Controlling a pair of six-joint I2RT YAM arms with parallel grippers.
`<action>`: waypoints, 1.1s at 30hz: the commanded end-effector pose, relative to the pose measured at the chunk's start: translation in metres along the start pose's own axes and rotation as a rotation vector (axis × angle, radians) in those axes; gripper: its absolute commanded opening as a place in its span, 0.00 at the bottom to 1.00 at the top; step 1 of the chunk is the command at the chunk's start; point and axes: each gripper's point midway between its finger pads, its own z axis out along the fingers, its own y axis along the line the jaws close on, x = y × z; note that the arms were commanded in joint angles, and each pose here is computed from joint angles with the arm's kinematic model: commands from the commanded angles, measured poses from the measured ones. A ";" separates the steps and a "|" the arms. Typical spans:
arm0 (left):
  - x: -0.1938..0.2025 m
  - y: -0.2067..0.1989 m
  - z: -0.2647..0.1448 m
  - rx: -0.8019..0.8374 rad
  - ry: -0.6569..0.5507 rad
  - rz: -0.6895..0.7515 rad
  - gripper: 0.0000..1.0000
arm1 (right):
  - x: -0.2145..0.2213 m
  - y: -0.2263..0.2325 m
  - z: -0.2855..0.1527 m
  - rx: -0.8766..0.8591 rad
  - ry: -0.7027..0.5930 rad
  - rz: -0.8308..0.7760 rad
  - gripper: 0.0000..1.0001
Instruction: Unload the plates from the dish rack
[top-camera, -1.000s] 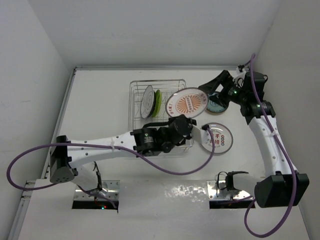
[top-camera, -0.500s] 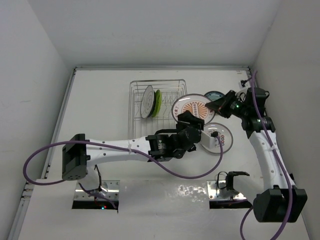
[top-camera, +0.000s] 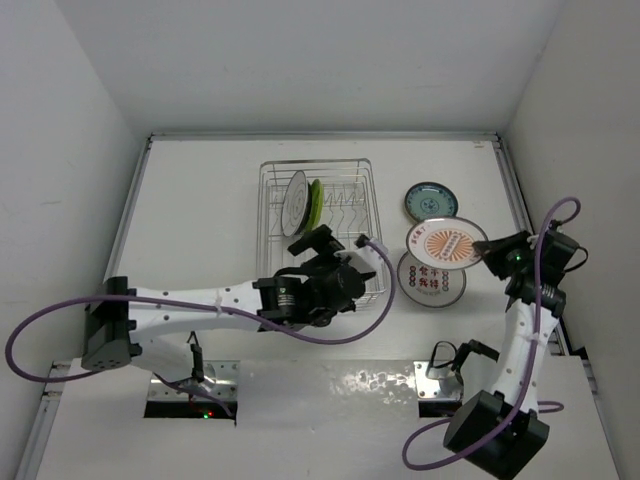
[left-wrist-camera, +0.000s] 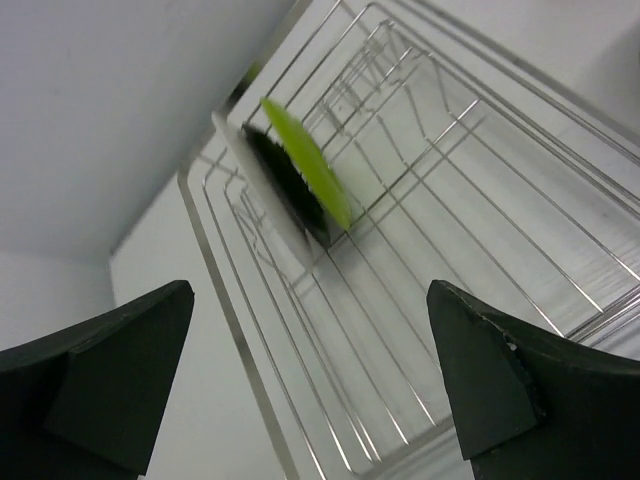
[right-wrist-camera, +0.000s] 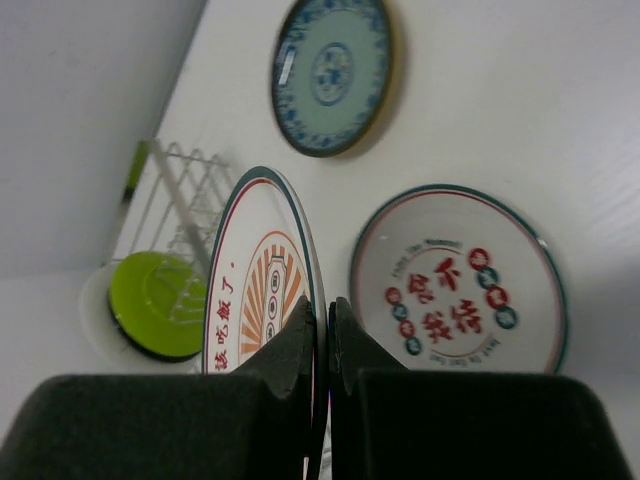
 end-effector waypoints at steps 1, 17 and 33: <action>0.017 0.039 -0.017 -0.165 0.035 -0.331 1.00 | 0.002 -0.024 -0.004 0.063 -0.030 -0.075 0.00; 0.016 0.108 -0.002 -0.088 0.024 -0.956 1.00 | 0.063 -0.095 0.020 0.137 0.075 -0.083 0.27; 0.019 0.103 0.061 -0.001 0.080 -1.100 1.00 | 0.025 -0.063 0.010 0.261 0.052 -0.316 0.99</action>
